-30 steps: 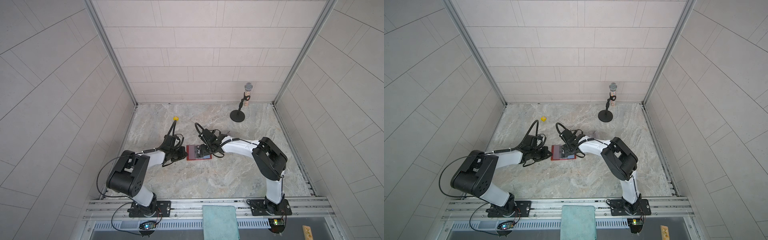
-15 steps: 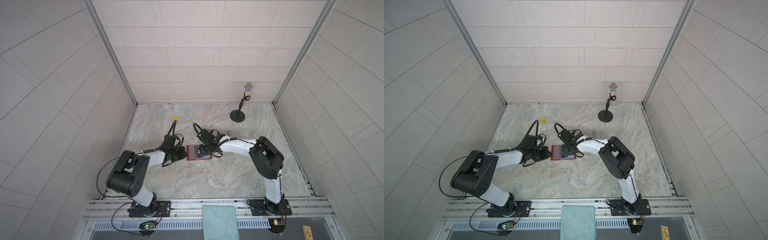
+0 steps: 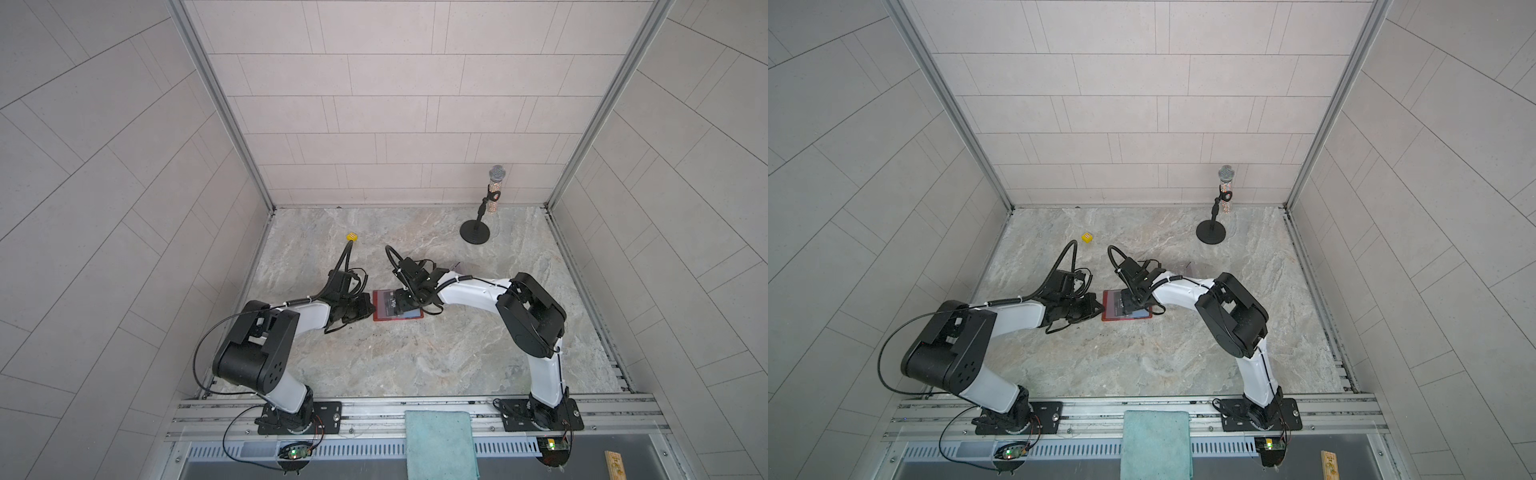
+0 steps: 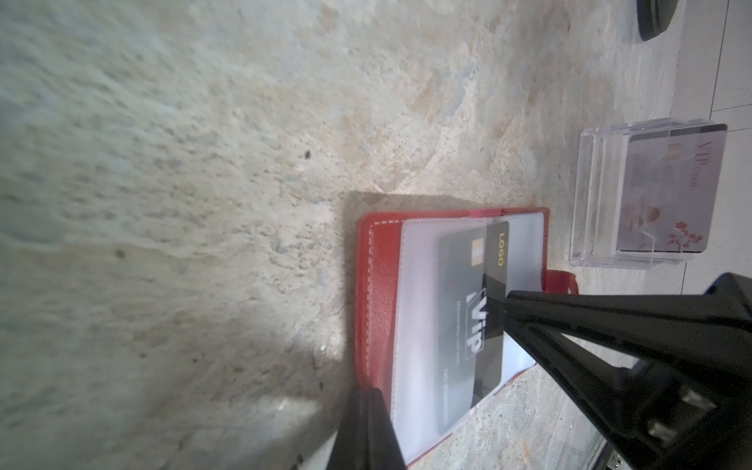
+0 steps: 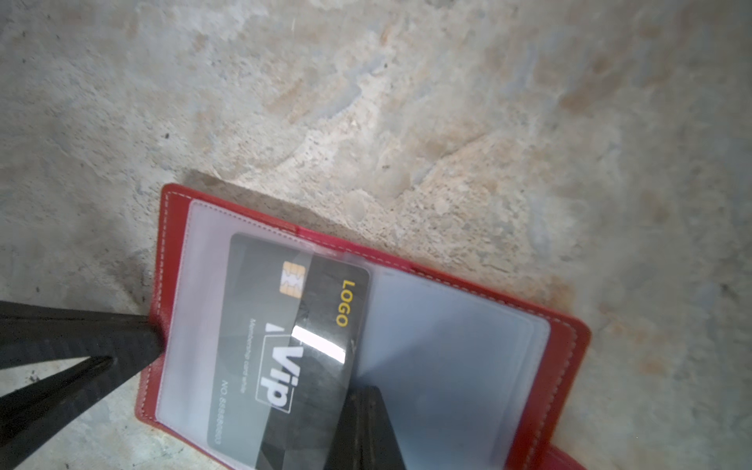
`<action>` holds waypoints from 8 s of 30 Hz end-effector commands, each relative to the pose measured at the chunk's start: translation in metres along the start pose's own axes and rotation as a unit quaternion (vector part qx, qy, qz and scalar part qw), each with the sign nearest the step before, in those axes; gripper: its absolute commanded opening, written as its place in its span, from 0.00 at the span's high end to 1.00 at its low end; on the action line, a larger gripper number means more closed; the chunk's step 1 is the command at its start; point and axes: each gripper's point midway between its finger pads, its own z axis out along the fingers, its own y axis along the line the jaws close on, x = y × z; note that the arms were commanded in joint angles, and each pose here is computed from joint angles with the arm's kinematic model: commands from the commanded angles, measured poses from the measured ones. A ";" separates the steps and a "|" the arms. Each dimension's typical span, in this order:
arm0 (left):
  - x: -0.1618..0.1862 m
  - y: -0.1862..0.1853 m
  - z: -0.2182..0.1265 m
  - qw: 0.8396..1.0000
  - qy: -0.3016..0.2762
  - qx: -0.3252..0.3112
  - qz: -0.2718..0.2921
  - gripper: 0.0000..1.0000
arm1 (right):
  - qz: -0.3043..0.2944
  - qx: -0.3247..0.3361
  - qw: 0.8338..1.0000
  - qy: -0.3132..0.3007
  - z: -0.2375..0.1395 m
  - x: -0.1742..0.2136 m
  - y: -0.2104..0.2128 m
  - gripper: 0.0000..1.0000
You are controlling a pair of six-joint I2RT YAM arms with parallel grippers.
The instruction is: Put the credit cards into the card holder
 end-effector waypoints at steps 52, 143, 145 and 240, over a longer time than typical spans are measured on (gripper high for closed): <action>-0.015 -0.057 -0.026 0.995 0.003 0.020 0.093 0.72 | 0.014 0.017 1.000 -0.006 -0.016 0.012 -0.028 0.89; 0.005 -0.080 0.050 0.992 0.068 0.090 0.055 0.72 | 0.031 0.032 0.999 0.002 -0.008 0.025 -0.050 0.95; 0.006 -0.079 0.052 0.992 0.070 0.089 0.052 0.72 | 0.031 0.030 0.999 0.002 -0.009 0.025 -0.049 0.95; -0.007 -0.028 0.002 0.992 -0.028 -0.077 0.096 0.67 | -0.017 -0.082 0.992 -0.093 -0.077 -0.023 0.007 0.82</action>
